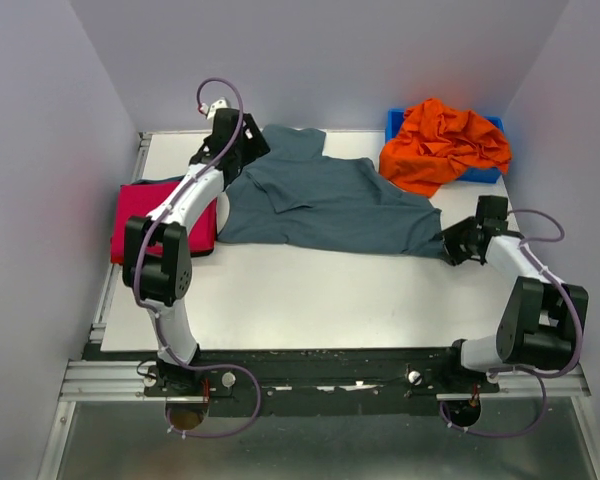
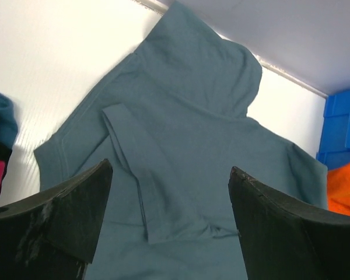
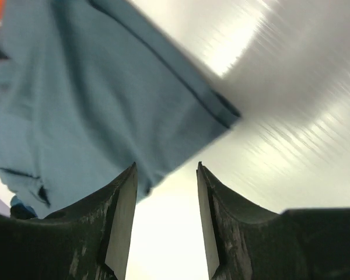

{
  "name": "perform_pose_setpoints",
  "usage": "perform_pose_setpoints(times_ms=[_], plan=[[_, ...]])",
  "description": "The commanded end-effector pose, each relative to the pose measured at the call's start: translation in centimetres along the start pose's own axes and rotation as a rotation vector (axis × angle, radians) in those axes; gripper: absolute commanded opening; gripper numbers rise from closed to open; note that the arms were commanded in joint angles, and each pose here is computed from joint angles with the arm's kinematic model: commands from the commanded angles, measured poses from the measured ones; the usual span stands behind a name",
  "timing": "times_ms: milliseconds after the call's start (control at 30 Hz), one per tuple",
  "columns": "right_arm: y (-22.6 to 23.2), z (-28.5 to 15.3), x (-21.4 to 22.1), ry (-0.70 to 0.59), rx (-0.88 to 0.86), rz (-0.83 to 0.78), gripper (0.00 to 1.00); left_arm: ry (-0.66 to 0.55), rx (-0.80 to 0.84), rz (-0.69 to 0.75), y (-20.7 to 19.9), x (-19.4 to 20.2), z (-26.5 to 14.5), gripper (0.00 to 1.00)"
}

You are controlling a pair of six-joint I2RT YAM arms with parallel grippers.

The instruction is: Fold and stack the t-shirts

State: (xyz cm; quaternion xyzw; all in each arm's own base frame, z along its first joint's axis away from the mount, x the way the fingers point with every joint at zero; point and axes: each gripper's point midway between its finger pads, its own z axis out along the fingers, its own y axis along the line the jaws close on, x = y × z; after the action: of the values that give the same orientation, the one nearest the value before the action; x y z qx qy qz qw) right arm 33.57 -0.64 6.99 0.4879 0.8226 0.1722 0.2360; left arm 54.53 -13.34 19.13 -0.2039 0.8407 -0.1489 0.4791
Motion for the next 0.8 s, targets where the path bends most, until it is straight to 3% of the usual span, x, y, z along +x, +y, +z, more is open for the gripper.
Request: perform_pose_setpoints(times_ms=[0,300,533,700,767], plan=[[-3.2,0.9,1.3,-0.043,0.036,0.081,0.51,-0.042,0.120,-0.046,-2.4,-1.4,-5.1,0.91],[-4.8,2.4,0.9,-0.083,0.100,0.151,0.50,-0.087,0.120,-0.184,2.0,4.4,-11.2,0.87],[-4.9,3.4,0.2,-0.112,0.119,0.194,0.50,-0.132,0.096,-0.244,5.0,6.4,-13.7,0.87],[-5.1,4.0,-0.5,-0.118,0.167,0.201,0.28,-0.147,0.060,-0.253,6.7,7.3,-14.3,0.87],[-5.6,3.7,-0.8,-0.139,0.196,0.207,0.01,-0.149,0.051,-0.254,7.1,7.5,-14.5,0.87]])
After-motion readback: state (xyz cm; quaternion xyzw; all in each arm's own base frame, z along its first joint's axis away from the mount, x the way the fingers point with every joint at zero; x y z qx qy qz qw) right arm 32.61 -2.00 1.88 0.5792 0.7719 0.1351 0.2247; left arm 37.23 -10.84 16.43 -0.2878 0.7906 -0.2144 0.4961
